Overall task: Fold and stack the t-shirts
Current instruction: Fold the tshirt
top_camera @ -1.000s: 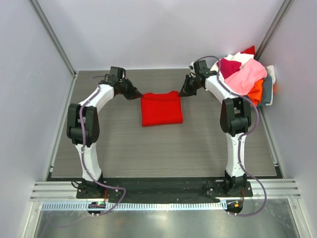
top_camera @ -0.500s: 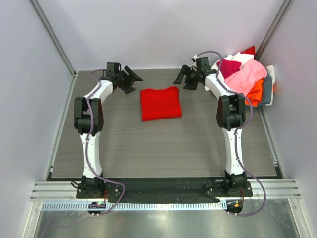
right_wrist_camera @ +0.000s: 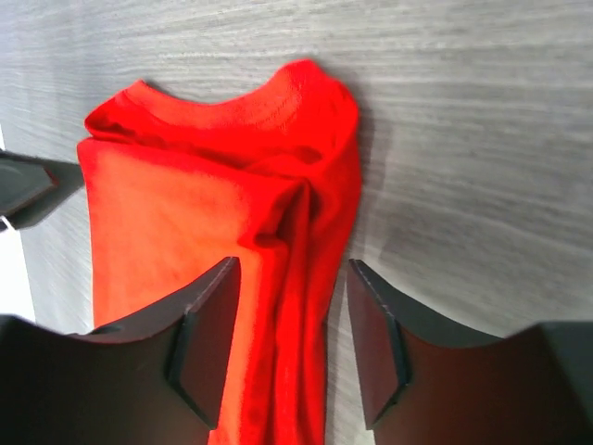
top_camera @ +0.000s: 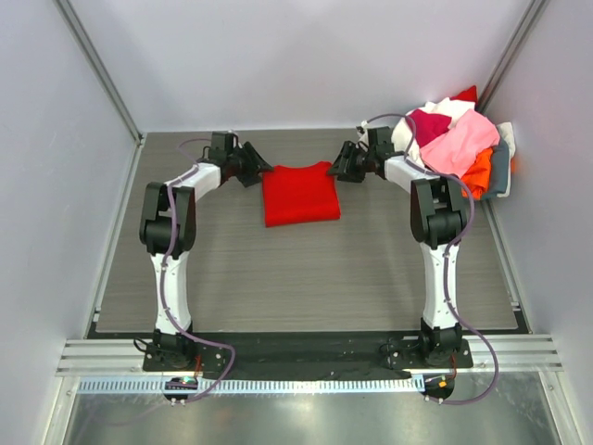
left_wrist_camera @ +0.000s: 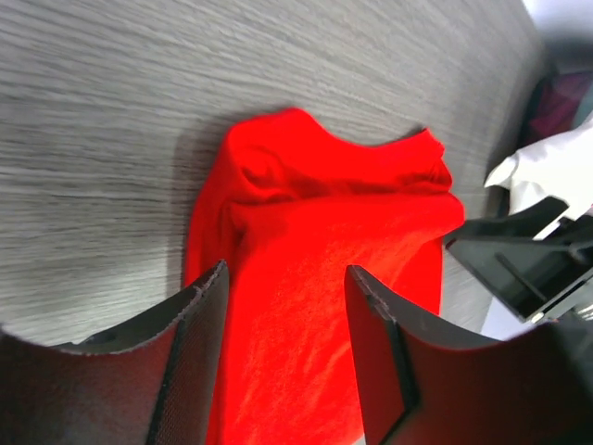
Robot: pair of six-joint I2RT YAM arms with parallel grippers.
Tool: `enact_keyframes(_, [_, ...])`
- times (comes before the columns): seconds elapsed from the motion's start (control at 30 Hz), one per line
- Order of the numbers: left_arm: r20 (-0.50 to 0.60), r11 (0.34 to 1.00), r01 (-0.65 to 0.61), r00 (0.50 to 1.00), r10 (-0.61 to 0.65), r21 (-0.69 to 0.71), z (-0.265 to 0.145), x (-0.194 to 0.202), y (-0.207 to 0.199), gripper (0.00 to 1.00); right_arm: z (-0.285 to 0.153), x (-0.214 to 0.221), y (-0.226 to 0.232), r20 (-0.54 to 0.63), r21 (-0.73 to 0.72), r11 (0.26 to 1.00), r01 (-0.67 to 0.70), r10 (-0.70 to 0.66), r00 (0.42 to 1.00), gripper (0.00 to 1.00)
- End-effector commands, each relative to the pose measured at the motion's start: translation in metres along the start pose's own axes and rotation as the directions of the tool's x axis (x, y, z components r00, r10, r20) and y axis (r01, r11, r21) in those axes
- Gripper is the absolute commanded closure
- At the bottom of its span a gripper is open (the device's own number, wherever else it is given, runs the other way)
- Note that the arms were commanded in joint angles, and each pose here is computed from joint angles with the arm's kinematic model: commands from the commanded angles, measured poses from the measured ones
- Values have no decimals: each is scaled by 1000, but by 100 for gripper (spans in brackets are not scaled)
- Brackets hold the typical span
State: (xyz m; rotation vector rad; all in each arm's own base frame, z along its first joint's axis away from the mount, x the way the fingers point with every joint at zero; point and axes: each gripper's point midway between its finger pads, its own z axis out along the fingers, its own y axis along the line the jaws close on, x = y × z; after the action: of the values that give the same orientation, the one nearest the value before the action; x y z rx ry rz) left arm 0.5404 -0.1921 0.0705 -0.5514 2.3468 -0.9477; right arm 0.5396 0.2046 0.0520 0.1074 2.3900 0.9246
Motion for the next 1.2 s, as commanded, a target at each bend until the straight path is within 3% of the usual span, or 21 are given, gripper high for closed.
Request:
enact_keyframes(0.0, [62,997,-59,996,56,50,-3,-13,-17,47,13,-13,5,37,-46,999,29,-27,999,46])
enact_keyframes(0.3, [48,999,-26,998,27,-33,19,-11,10,51,33,-17,-9,48,-20,1000,12,-11,999,49])
enact_keyframes(0.5, [51,995,-29,998,34,-96,20,-11,25,52,40,-21,-17,66,9,1000,-15,15,998,72])
enact_keyframes(0.67, [51,993,-17,998,23,-118,28,-11,31,51,46,-20,-23,70,23,999,-45,43,997,76])
enact_keyframes(0.73, [43,992,-10,999,16,-123,33,-10,35,55,47,-19,-24,69,21,998,-56,55,996,73])
enact_keyframes(0.83, [44,992,-6,999,11,-123,34,-10,35,60,43,-19,-20,80,11,999,-50,49,996,51])
enact_keyframes(0.87, [43,992,-6,999,12,-127,33,-10,36,61,40,-21,-18,92,5,999,-44,44,995,49])
enact_keyframes(1.0, [53,990,-13,998,21,-140,31,-10,38,66,27,-24,-9,142,-20,1000,-16,19,990,45])
enact_keyframes(1.17, [54,990,-18,998,26,-143,32,-14,38,84,1,-29,7,204,-38,999,7,0,979,44])
